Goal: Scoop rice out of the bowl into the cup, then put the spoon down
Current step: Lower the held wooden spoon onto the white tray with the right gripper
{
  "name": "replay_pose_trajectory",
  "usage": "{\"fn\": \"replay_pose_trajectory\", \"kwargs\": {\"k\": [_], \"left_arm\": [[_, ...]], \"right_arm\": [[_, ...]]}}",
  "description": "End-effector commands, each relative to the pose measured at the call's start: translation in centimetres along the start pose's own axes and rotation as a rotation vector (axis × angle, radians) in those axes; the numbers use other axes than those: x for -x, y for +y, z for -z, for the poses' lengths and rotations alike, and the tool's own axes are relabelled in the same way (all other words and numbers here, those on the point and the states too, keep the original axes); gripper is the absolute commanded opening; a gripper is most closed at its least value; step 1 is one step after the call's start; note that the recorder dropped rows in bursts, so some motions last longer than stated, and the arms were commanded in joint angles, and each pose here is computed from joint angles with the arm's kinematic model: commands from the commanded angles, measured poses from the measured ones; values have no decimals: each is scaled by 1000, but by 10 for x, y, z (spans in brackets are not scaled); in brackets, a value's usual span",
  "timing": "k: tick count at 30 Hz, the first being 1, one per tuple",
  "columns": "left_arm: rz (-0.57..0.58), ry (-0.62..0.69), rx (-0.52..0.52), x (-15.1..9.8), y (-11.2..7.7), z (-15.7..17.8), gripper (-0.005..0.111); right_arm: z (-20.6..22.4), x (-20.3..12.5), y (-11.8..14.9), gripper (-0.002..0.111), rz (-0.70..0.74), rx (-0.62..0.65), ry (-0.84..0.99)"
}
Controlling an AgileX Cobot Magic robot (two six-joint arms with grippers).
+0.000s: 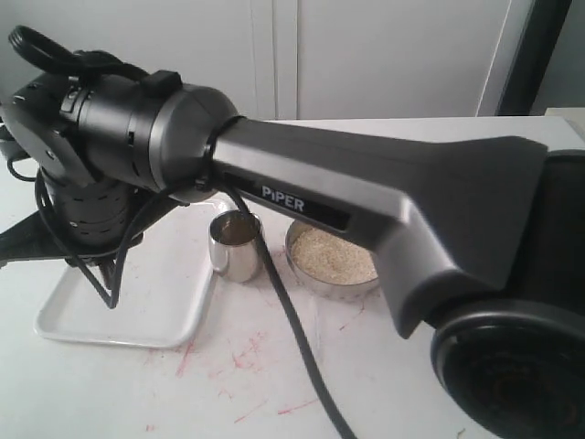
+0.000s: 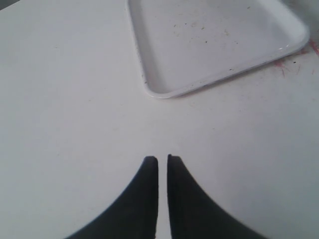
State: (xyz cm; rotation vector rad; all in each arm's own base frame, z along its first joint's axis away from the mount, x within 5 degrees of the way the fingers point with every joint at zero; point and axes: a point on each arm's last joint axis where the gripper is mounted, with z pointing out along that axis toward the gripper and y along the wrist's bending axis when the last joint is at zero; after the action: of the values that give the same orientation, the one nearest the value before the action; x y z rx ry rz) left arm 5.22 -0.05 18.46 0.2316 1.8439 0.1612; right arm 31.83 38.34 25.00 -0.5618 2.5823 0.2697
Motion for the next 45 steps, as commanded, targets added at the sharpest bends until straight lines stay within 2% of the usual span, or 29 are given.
{"fn": "replay_pose_trajectory", "kwargs": {"k": [1,18,27,38,45], "left_arm": [[5,43,-14,-6,-2,-1,14],[5,43,-14,-6,-2,-1,14],[5,43,-14,-6,-2,-1,14],[5,43,-14,-6,-2,-1,14],[5,43,-14,-6,-2,-1,14]], "right_arm": [[-11,1,-6,0,-115,-5,11],[-47,-1,-27,0,-412,6,90],[-69,-6,-22,0,-525,56,113],[-72,-4,-40,0,-531,-4,126],[-75,-5,-41,0,-521,-17,123]]}}
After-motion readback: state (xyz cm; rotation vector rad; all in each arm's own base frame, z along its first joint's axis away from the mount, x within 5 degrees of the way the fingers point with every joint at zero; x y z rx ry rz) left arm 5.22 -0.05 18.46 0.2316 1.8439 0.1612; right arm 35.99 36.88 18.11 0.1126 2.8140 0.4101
